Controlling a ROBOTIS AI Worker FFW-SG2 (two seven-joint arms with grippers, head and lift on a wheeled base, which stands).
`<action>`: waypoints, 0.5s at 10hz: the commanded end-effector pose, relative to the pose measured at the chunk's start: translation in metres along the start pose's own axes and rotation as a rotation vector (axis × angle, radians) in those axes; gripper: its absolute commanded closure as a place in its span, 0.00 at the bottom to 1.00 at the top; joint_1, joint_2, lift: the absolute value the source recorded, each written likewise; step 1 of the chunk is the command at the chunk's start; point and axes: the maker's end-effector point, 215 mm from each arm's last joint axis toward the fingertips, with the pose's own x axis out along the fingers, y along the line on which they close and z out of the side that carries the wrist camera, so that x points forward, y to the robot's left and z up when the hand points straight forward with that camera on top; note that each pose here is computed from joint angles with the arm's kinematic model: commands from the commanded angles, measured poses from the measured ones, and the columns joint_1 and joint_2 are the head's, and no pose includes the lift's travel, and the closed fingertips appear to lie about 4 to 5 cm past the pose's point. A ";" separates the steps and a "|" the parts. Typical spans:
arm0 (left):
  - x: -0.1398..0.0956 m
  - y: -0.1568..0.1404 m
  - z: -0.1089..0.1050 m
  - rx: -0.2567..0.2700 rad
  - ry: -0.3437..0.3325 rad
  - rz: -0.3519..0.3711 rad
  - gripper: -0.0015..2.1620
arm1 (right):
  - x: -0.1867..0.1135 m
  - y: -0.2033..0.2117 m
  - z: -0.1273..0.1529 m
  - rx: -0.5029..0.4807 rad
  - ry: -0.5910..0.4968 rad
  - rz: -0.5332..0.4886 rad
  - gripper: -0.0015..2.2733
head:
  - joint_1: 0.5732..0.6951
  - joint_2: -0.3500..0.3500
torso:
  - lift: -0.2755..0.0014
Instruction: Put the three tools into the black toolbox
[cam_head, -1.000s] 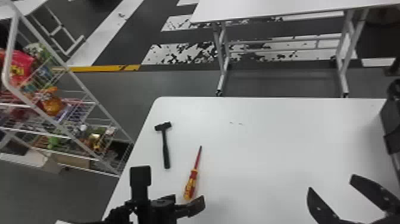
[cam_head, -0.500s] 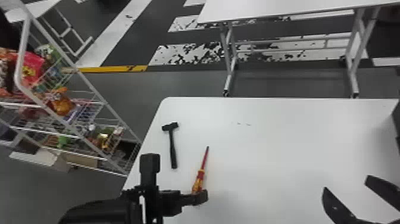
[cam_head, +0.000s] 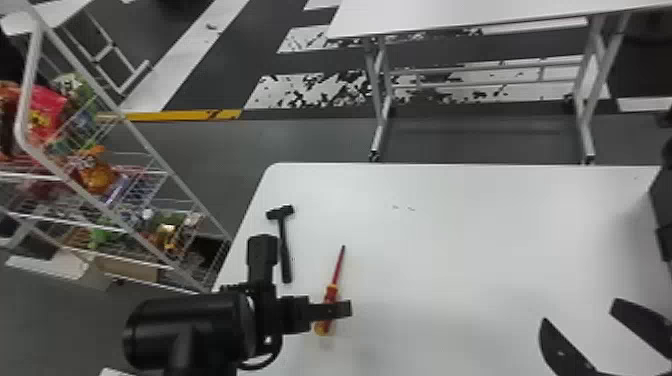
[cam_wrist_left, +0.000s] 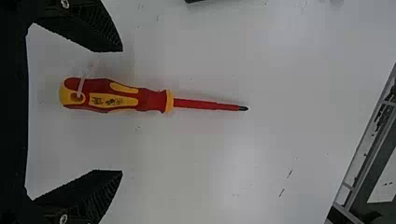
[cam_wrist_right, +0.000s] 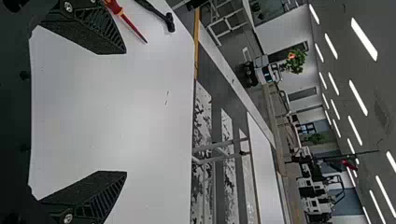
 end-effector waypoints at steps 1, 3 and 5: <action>0.009 -0.006 -0.002 -0.008 0.043 -0.005 0.03 | 0.000 0.000 0.000 0.001 0.000 -0.001 0.04 | 1.00 0.95 | 0.81; 0.015 -0.011 -0.005 0.000 0.091 0.008 0.06 | -0.001 -0.001 0.000 0.000 -0.003 -0.003 0.04 | 1.00 0.92 | 0.81; 0.015 -0.015 -0.010 -0.015 0.131 0.005 0.20 | -0.003 -0.009 0.004 0.007 -0.021 -0.014 0.04 | 1.00 0.90 | 0.81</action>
